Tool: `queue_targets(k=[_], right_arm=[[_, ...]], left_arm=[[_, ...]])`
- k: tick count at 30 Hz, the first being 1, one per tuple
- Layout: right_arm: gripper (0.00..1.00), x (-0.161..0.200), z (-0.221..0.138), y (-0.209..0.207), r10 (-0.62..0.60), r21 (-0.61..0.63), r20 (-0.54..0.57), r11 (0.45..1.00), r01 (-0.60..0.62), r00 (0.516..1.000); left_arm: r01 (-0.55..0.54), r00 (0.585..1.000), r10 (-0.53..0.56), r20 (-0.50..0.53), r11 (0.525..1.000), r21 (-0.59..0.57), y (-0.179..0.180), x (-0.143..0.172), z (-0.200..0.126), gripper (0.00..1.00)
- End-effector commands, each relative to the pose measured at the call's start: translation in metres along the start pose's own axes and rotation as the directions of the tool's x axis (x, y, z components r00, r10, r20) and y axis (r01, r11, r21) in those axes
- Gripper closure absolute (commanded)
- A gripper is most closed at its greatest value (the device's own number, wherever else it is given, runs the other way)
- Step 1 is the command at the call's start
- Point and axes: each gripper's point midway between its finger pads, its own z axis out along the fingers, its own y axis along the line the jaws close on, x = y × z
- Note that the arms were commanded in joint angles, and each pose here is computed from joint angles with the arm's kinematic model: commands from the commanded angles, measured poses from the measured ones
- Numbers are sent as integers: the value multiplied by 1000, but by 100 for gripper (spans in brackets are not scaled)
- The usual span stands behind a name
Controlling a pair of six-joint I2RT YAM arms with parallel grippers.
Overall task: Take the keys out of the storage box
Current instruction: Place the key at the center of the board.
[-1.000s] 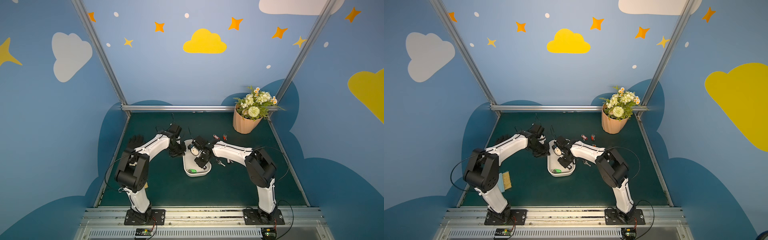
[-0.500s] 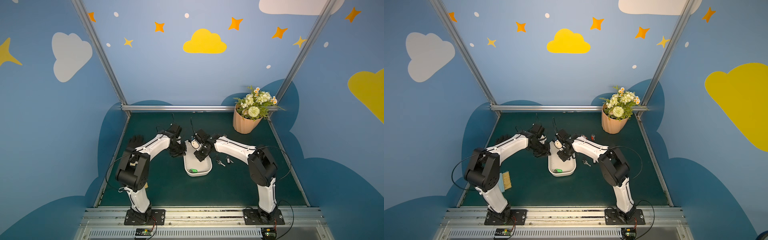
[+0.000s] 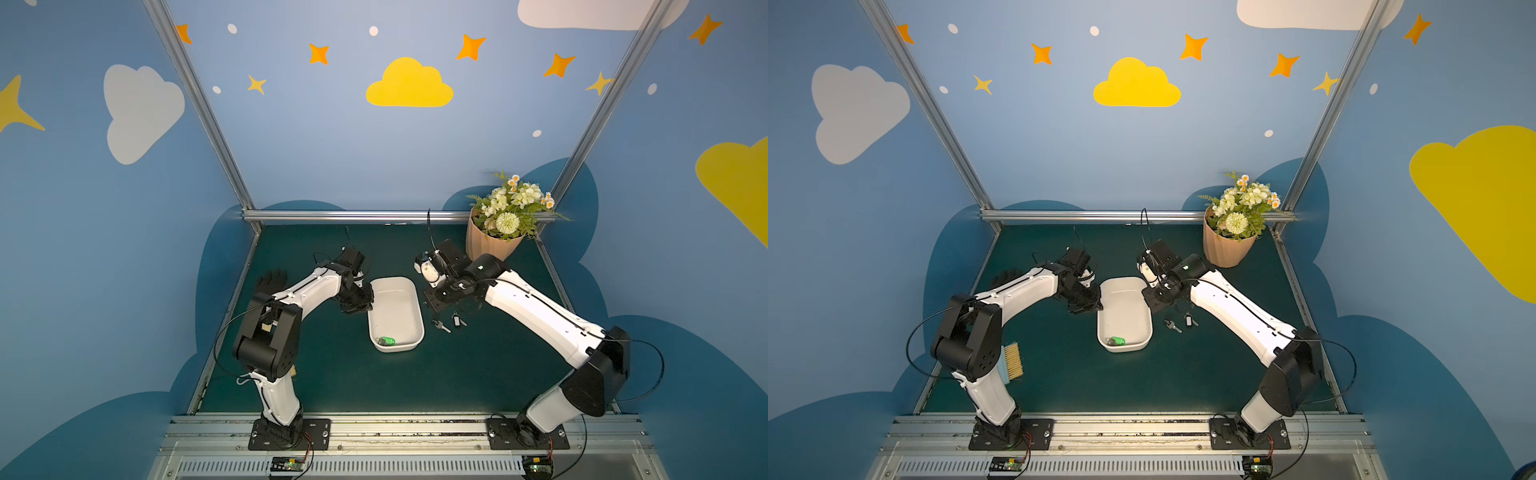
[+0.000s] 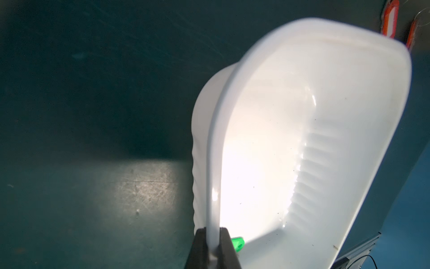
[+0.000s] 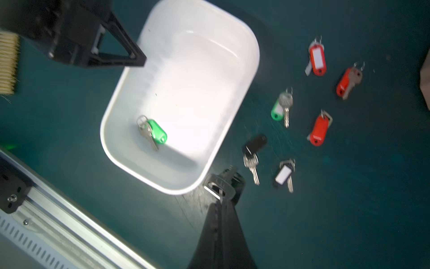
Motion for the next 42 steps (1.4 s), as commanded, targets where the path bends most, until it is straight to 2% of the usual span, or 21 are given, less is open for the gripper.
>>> queue_targets(k=[1,8,13,19,25,31,40,42], right_arm=[[100,63,-3,-15,100,73,-177,993,-88,979],[100,130,15,-10,199,64,-329,980,-189,923],[100,151,35,-5,224,57,-397,974,-219,890],[100,147,65,-2,204,41,-405,978,-205,892],[100,124,94,-5,160,32,-357,987,-160,920],[100,110,121,-8,130,46,-352,991,-122,927],[100,108,135,4,117,-24,-348,991,-133,930],[96,108,135,3,116,-23,-342,991,-132,933]], left_arm=[[-14,1000,14,-8,1000,-1,0,-3,3,97],[-39,999,39,-3,999,-11,0,-4,-1,97],[-47,999,47,-7,999,-13,0,-3,-1,97],[-54,998,54,-8,998,-8,-1,-3,-3,97],[-56,998,56,-10,998,-7,-1,-1,-3,97],[-58,998,58,-6,998,-11,0,-1,-4,97],[-70,998,70,8,997,-15,0,-4,-6,97],[-78,997,78,2,997,-18,-1,-4,-7,97]])
